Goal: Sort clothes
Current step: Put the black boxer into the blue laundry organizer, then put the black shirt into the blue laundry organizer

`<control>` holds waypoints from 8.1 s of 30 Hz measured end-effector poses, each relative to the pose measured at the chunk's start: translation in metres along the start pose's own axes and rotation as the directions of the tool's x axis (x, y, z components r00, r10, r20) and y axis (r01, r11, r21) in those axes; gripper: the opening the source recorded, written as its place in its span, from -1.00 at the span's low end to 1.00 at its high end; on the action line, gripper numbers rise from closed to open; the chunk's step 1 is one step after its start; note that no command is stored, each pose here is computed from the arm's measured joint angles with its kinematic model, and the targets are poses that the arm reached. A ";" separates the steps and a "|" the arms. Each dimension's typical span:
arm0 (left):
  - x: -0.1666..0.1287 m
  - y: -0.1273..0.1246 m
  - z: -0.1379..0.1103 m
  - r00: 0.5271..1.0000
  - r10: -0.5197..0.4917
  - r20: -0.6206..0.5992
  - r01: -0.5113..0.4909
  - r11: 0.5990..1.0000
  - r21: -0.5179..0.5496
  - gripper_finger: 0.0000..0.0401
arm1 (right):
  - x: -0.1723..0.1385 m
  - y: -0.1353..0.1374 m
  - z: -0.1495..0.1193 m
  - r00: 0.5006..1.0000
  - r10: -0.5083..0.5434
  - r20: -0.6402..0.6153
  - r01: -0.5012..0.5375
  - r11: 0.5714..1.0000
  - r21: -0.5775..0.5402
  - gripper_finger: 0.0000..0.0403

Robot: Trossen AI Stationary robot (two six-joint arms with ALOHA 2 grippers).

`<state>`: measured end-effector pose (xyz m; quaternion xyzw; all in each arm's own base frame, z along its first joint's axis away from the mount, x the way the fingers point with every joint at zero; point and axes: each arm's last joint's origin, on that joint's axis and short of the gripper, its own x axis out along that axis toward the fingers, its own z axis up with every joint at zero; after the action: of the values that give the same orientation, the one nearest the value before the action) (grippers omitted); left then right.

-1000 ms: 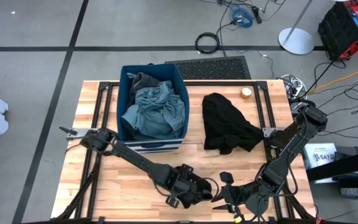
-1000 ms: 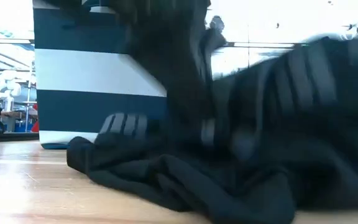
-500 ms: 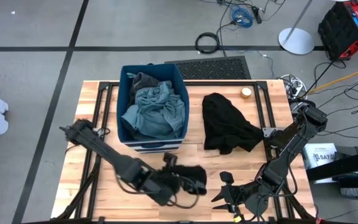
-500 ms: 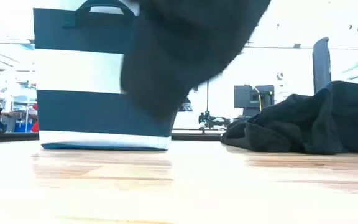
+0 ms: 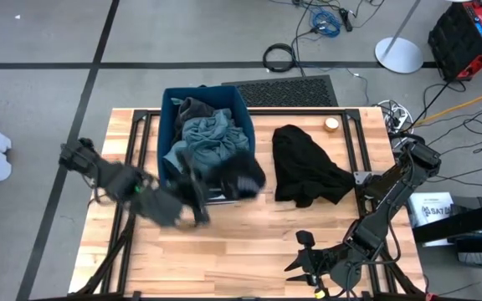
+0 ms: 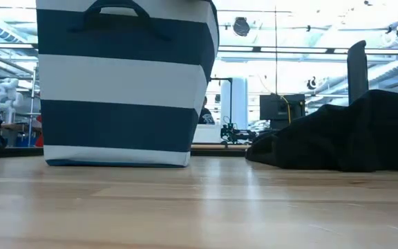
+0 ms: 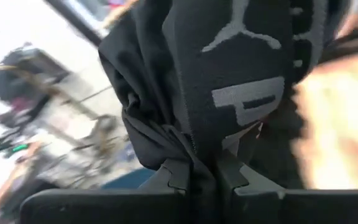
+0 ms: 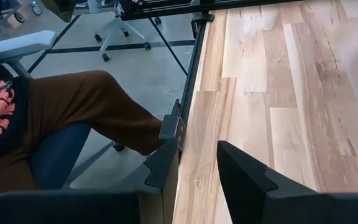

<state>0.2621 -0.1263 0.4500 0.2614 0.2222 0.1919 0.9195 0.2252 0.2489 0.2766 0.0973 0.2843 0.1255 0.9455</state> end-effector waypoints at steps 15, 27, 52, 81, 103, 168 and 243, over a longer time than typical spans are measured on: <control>0.042 0.166 -0.057 0.964 0.196 -0.182 -0.237 0.942 -0.240 -0.87 | 0.000 -0.005 -0.007 0.997 -0.047 -0.061 0.045 0.998 -0.040 -0.50; 0.107 0.167 -0.150 0.888 -0.072 -0.453 -0.123 0.915 -0.385 -0.87 | -0.001 -0.006 -0.009 0.994 -0.063 -0.087 0.061 0.998 -0.026 -0.50; 0.140 0.121 -0.278 0.651 -0.251 -0.716 -0.149 0.883 -0.445 -0.81 | 0.003 -0.014 -0.005 0.992 -0.092 -0.082 0.088 0.995 -0.051 -0.50; 0.039 0.178 -0.131 0.919 -0.213 -0.333 0.015 0.860 -0.510 0.20 | -0.004 -0.031 -0.013 0.940 -0.323 -0.111 0.323 0.946 -0.012 -0.50; 0.013 -0.016 -0.076 0.924 -0.340 0.178 0.383 0.841 -0.382 0.20 | -0.028 -0.150 0.002 0.577 -0.634 -0.515 0.766 0.640 0.070 -0.44; 0.026 -0.168 -0.074 0.892 -0.423 0.161 0.450 0.864 -0.226 0.20 | -0.126 -0.046 0.139 0.981 -0.194 0.014 0.195 0.980 -0.031 -1.00; 0.008 -0.165 0.000 0.973 0.090 0.214 -0.122 0.982 0.142 -0.99 | -0.176 0.015 0.116 0.889 -0.306 0.342 0.369 0.920 -0.135 -0.99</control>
<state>0.3079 -0.2523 0.3541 0.3616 0.1252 0.1950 0.9031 0.1456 0.1987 0.4654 -0.0289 0.1292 -0.0311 0.9907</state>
